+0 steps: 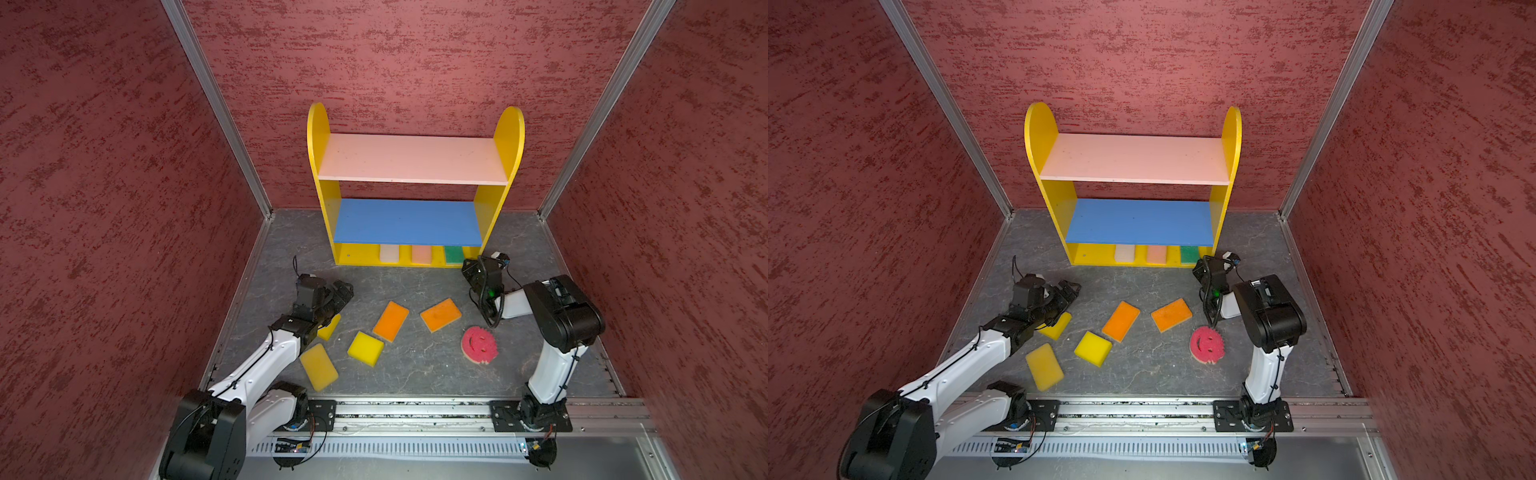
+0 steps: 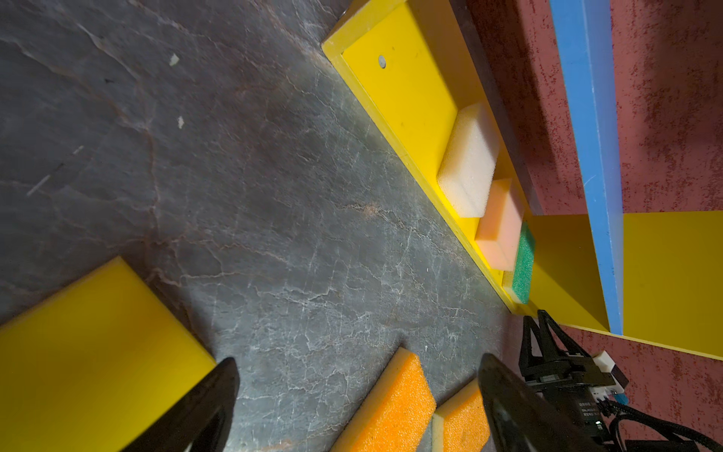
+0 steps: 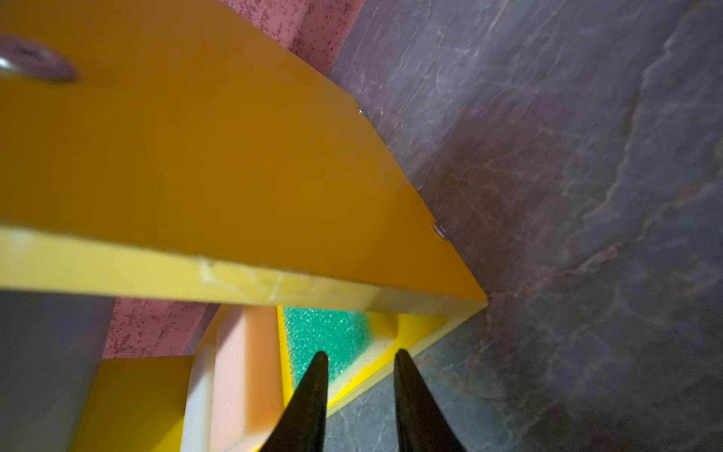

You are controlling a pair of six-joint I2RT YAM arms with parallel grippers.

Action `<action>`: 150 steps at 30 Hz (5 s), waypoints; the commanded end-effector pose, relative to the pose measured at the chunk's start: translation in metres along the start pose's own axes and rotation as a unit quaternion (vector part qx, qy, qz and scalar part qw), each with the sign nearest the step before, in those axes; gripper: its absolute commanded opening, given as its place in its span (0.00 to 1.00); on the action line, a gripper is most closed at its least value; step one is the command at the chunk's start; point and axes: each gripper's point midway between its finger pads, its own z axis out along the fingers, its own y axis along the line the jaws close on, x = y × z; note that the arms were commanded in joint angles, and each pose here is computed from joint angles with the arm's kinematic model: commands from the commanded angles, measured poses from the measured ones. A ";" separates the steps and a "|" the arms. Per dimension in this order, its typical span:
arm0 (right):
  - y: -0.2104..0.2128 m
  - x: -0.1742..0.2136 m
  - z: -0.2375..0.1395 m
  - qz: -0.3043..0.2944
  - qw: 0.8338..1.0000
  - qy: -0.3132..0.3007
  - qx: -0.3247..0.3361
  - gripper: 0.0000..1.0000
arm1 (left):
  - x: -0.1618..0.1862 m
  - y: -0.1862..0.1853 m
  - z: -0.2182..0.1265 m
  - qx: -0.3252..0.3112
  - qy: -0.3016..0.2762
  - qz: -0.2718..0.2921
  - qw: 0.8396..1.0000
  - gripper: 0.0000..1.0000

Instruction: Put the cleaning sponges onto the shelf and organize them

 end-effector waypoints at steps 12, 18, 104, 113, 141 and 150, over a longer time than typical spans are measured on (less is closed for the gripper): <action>0.013 -0.004 0.015 0.024 0.999 0.001 -0.024 0.25 | 0.002 0.009 0.007 -0.002 0.004 -0.011 1.000 0.95; 0.009 -0.007 0.016 0.025 1.000 -0.004 -0.011 0.25 | 0.000 0.013 0.009 -0.003 0.006 -0.014 1.000 0.95; 0.004 0.002 0.036 -0.034 0.998 0.014 0.060 0.06 | 0.003 0.025 0.025 -0.012 0.029 -0.035 0.999 0.95; 0.012 0.000 0.027 -0.053 0.997 0.022 0.053 0.02 | 0.002 0.025 0.021 -0.010 0.024 -0.036 0.999 0.95; 0.009 -0.002 0.013 -0.056 0.997 0.025 0.044 0.00 | 0.001 0.024 0.014 -0.012 0.019 -0.038 0.999 0.95; 0.008 -0.002 0.017 -0.051 0.997 0.026 0.043 0.00 | 0.002 0.023 0.014 -0.012 0.021 -0.039 0.999 0.95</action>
